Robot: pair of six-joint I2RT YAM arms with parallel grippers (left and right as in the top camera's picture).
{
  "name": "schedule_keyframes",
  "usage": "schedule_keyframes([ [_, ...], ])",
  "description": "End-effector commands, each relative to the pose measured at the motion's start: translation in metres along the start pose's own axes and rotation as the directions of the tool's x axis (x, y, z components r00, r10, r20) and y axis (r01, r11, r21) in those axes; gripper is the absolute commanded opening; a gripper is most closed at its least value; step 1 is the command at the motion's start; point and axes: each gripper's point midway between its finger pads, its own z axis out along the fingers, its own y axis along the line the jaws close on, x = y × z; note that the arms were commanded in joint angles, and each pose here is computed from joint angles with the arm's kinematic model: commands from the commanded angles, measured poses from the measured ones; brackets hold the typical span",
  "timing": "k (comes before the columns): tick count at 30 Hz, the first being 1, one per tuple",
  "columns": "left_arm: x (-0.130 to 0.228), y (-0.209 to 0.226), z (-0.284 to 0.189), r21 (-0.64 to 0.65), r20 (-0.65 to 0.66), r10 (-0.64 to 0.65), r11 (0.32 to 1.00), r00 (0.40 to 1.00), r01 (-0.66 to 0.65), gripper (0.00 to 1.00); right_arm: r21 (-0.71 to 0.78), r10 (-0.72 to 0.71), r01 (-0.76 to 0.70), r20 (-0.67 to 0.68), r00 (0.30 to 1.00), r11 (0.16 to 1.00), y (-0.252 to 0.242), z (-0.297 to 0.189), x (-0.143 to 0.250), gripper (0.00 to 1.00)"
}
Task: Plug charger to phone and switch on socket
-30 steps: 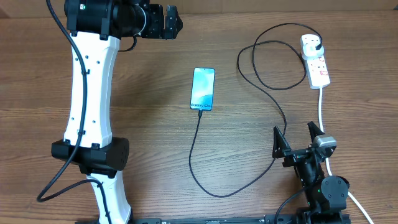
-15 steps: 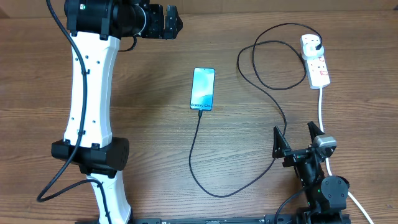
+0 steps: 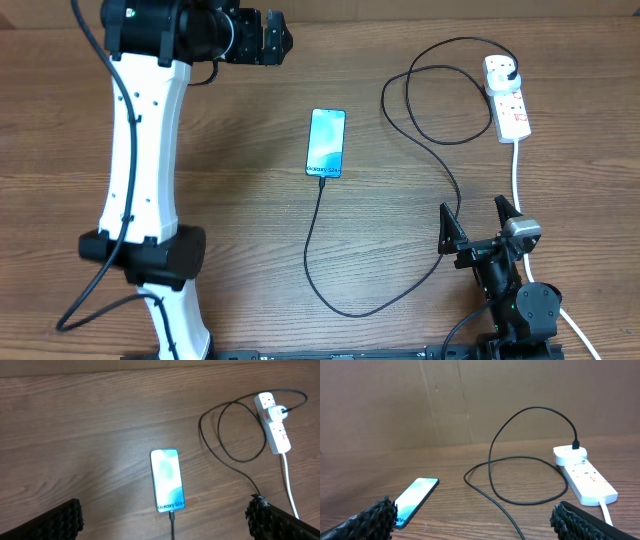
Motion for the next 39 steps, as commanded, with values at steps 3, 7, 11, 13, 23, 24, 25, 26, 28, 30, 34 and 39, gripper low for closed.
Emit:
schedule_keyframes([
  [3,0.02,-0.002,-0.061,-0.067,0.063,0.017,0.998,0.998,-0.012,1.0,-0.002,-0.002,0.002,0.004,1.0,1.0,0.001,0.0,0.002,1.0],
  [7,0.04,0.002,-0.07,-0.085,0.076,0.02,0.996,0.997,-0.013,1.0,-0.002,-0.002,0.002,0.004,1.0,1.0,0.001,0.0,0.002,1.0],
  [11,0.062,0.002,-0.081,-0.083,0.087,0.022,0.996,0.996,-0.015,1.0,-0.002,-0.002,0.002,0.004,1.0,1.0,0.001,0.0,0.002,1.0],
  [13,0.073,0.001,-0.089,-0.083,0.091,0.023,0.996,0.996,-0.015,1.0,-0.002,-0.002,0.002,0.004,1.0,1.0,0.001,0.0,0.002,1.0],
  [23,0.127,0.0,-0.123,-0.079,0.141,0.033,0.997,0.99,-0.022,0.99,-0.002,-0.002,0.002,0.004,1.0,1.0,0.001,0.0,0.002,1.0],
  [24,0.134,0.001,-0.123,-0.079,0.135,0.032,0.997,0.99,-0.021,1.0,-0.002,-0.002,0.002,0.004,1.0,1.0,0.001,0.0,0.002,1.0],
  [25,0.138,0.002,-0.122,-0.08,0.13,0.031,0.997,0.991,-0.021,1.0,-0.002,-0.002,0.002,0.004,1.0,1.0,0.001,0.0,0.002,1.0],
  [26,0.141,0.002,-0.122,-0.08,0.126,0.03,0.997,0.992,-0.02,1.0,-0.002,-0.002,0.002,0.004,1.0,1.0,0.001,0.0,0.002,1.0],
  [28,0.145,0.003,-0.121,-0.081,0.119,0.029,0.997,0.992,-0.019,1.0,-0.002,-0.002,0.002,0.004,1.0,1.0,0.001,0.0,0.002,1.0],
  [30,0.147,0.002,-0.118,-0.071,0.111,0.026,0.997,0.993,-0.019,1.0,-0.002,-0.002,0.002,0.004,1.0,1.0,0.001,0.0,0.002,1.0],
  [34,0.153,-0.007,-0.118,-0.012,0.115,0.018,1.0,0.993,-0.017,1.0,-0.002,-0.002,0.002,0.004,1.0,1.0,0.001,0.0,0.002,1.0],
  [39,0.165,-0.009,-0.12,0.013,0.148,-0.014,1.0,0.989,0.012,1.0,-0.002,-0.002,0.002,0.004,1.0,1.0,0.001,0.0,0.002,1.0],
])
